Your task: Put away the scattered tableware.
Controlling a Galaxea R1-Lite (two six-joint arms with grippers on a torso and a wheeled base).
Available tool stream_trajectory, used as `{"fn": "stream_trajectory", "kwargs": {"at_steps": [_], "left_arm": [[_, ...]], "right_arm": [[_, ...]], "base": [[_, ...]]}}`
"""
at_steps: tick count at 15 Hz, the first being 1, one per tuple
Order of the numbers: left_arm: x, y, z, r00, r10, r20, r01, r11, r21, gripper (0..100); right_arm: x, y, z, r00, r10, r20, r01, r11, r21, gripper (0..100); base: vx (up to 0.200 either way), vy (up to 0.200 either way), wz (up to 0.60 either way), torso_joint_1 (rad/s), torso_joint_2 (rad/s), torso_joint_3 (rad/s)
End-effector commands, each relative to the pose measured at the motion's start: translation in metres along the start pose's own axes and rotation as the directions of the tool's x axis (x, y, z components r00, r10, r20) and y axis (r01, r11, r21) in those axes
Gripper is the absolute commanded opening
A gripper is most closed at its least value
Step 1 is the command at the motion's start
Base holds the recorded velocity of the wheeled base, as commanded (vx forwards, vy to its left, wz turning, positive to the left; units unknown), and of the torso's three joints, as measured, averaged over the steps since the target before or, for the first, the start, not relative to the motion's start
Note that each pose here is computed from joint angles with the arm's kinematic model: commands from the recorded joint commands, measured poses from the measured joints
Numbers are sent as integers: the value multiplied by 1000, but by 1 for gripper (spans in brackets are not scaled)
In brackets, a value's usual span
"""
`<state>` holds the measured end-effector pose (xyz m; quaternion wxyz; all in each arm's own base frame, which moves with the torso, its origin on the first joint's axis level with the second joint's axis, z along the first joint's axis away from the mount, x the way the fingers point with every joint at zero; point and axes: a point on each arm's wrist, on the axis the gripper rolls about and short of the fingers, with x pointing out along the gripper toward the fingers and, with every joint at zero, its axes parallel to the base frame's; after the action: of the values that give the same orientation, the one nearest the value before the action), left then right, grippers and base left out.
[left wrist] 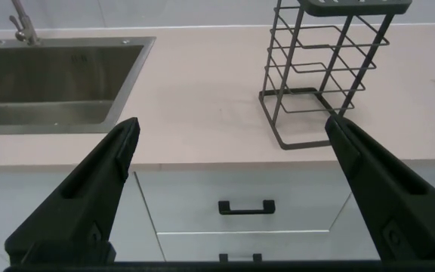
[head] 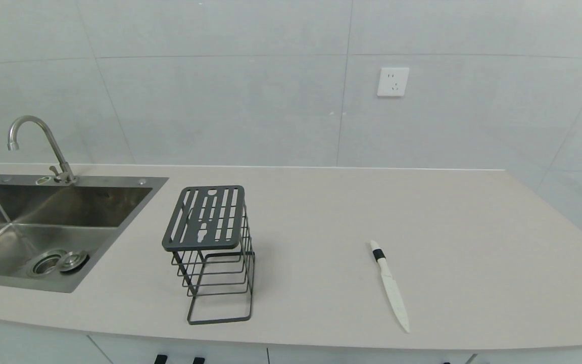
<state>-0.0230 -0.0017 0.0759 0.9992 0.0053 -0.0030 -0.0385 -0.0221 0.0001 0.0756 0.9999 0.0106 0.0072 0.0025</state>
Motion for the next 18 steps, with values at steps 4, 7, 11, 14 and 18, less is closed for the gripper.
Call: {"fn": "stream_trajectory", "kwargs": {"at_steps": [4,7,11,14,18], "left_arm": [[0,0,0,1000,2,-1,-2,1000,-3,100],[0,0,0,1000,2,-1,-2,1000,-3,100],[0,0,0,1000,5,-1,-5,1000,-1,100],[0,0,0,1000,3,-1,-3,1000,0,100],[0,0,0,1000,2,-1,-2,1000,3,100]], "right_arm": [[0,0,0,1000,1,-1,-1,1000,0,100],[0,0,0,1000,1,-1,-1,1000,-1,100],[0,0,0,1000,7,-4,-7,1000,6,100],[0,1,0,999,41,0,-41,999,-9,100],[-21,7,113,911,137,388,-126,991,-54,100]], "base": [[0,0,0,266,-50,210],[0,0,0,108,-23,82],[0,0,0,0,0,0],[0,0,0,0,0,0],[0,0,0,0,0,0]]}}
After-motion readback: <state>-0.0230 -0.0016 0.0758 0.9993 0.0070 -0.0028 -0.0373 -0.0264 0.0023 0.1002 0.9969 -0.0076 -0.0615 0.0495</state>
